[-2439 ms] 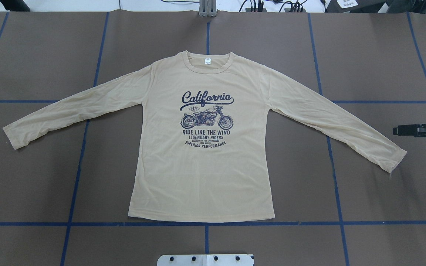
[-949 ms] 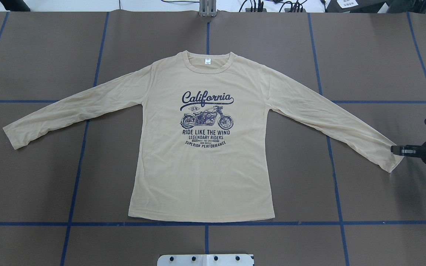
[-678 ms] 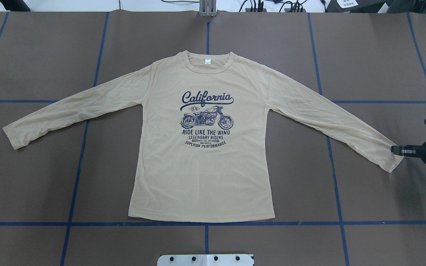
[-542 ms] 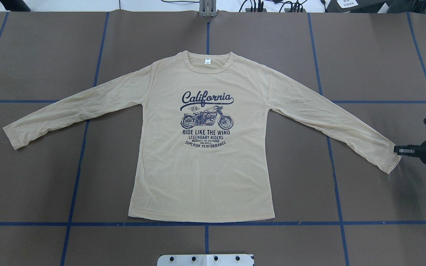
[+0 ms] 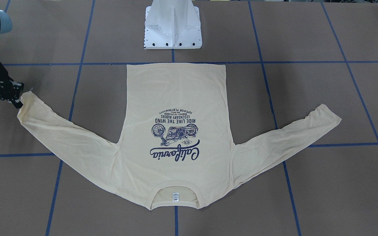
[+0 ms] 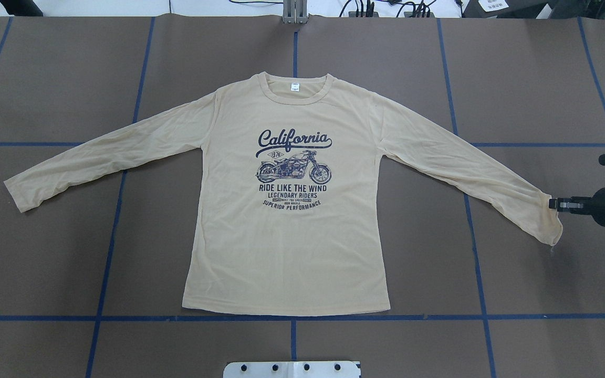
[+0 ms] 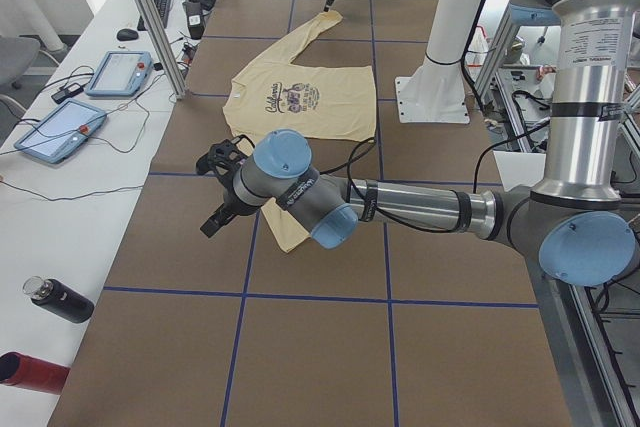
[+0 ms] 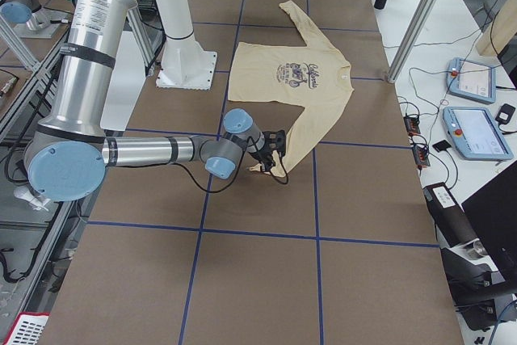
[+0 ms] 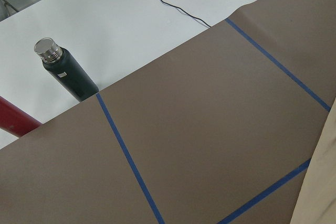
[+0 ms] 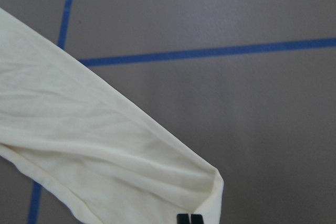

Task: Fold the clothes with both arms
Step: 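Carry the sleeve with the right gripper across the shirt body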

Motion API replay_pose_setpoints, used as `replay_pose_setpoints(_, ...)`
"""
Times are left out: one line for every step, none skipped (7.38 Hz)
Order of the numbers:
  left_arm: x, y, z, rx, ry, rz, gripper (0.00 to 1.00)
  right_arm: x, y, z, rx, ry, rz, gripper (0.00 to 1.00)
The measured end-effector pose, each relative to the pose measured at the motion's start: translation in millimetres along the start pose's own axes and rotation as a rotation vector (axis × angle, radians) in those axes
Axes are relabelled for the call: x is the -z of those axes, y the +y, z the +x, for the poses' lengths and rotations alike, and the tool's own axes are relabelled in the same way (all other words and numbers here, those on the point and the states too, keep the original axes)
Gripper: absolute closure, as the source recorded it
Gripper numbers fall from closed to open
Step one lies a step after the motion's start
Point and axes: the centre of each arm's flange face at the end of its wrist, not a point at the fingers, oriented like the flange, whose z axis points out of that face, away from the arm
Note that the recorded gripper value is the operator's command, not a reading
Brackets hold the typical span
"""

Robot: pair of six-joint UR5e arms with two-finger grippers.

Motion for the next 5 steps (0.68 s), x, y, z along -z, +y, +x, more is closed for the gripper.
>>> replay_pose_setpoints(-0.1, 0.3, -0.1, 0.001, 0.0, 0.0, 0.0, 7.0, -40.1, -38.2, -0.028, -0.009, 0.009, 1.0)
replay_pose_setpoints(-0.2, 0.6, -0.2, 0.002, 0.0, -0.001, 0.0, 9.7, -81.9, -93.9, -0.045, -0.001, 0.019, 1.0)
replay_pose_setpoints(-0.5, 1.0, -0.5, 0.004, 0.0, -0.002, 0.0, 10.5, -117.5, -158.1, -0.058, 0.017, 0.028, 1.0)
replay_pose_setpoints(-0.9, 1.6, -0.9, 0.006, 0.0, -0.003, 0.0, 9.1, -138.9, -230.6, -0.079, 0.047, 0.038, 1.0)
replay_pose_setpoints(-1.4, 2.4, -1.4, 0.008, 0.0, -0.004, 0.0, 8.4, -147.3, -297.6, -0.109, 0.065, 0.056, 1.0)
